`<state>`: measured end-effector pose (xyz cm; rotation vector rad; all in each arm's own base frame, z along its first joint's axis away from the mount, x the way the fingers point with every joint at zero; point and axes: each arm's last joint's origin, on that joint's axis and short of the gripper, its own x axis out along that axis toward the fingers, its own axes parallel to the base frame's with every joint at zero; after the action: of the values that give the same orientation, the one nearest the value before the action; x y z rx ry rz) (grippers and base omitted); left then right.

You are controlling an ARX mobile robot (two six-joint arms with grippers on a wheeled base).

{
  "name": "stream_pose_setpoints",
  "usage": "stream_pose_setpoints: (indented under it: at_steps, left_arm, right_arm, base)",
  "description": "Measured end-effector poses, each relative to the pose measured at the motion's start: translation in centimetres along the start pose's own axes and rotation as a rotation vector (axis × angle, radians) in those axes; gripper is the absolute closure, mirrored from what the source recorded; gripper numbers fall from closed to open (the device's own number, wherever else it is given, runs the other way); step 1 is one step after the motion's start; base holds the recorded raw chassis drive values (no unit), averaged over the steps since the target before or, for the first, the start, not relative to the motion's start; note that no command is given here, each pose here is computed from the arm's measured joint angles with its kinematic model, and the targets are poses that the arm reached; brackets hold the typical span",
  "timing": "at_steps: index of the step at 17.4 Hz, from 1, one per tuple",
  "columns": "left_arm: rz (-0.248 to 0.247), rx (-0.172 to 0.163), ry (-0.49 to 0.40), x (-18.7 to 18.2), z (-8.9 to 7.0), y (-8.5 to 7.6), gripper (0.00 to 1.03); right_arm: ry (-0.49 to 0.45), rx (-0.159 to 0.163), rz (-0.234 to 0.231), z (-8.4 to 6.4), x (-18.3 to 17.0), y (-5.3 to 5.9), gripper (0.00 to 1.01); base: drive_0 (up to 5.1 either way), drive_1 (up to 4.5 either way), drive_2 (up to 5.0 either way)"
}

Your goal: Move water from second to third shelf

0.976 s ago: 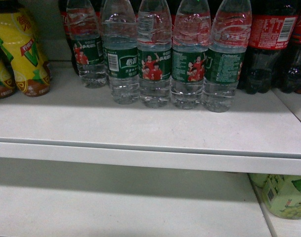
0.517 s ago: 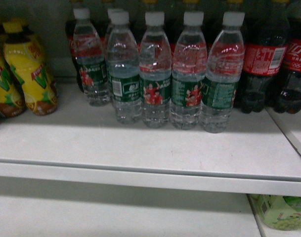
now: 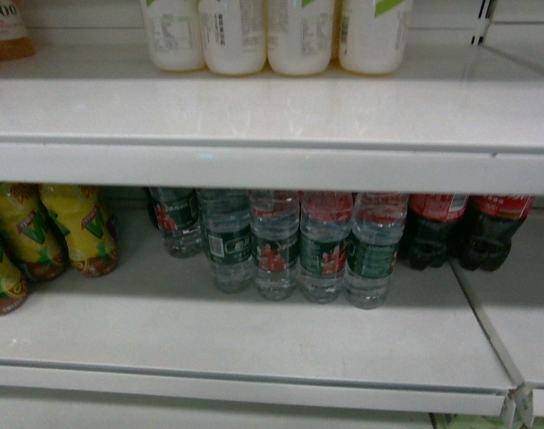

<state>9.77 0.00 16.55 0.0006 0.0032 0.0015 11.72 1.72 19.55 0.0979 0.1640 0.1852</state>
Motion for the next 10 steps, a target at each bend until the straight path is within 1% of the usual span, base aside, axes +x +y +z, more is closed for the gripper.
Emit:
stream_pose_setpoints:
  at_steps: [10]
  left_arm:
    - [-0.002, 0.0, -0.003, 0.0, 0.03, -0.01, 0.05]
  right_arm:
    - [-0.007, 0.0, 0.002, 0.16, -0.02, 0.02, 0.64]
  base:
    - [0.0, 0.0, 0.0]
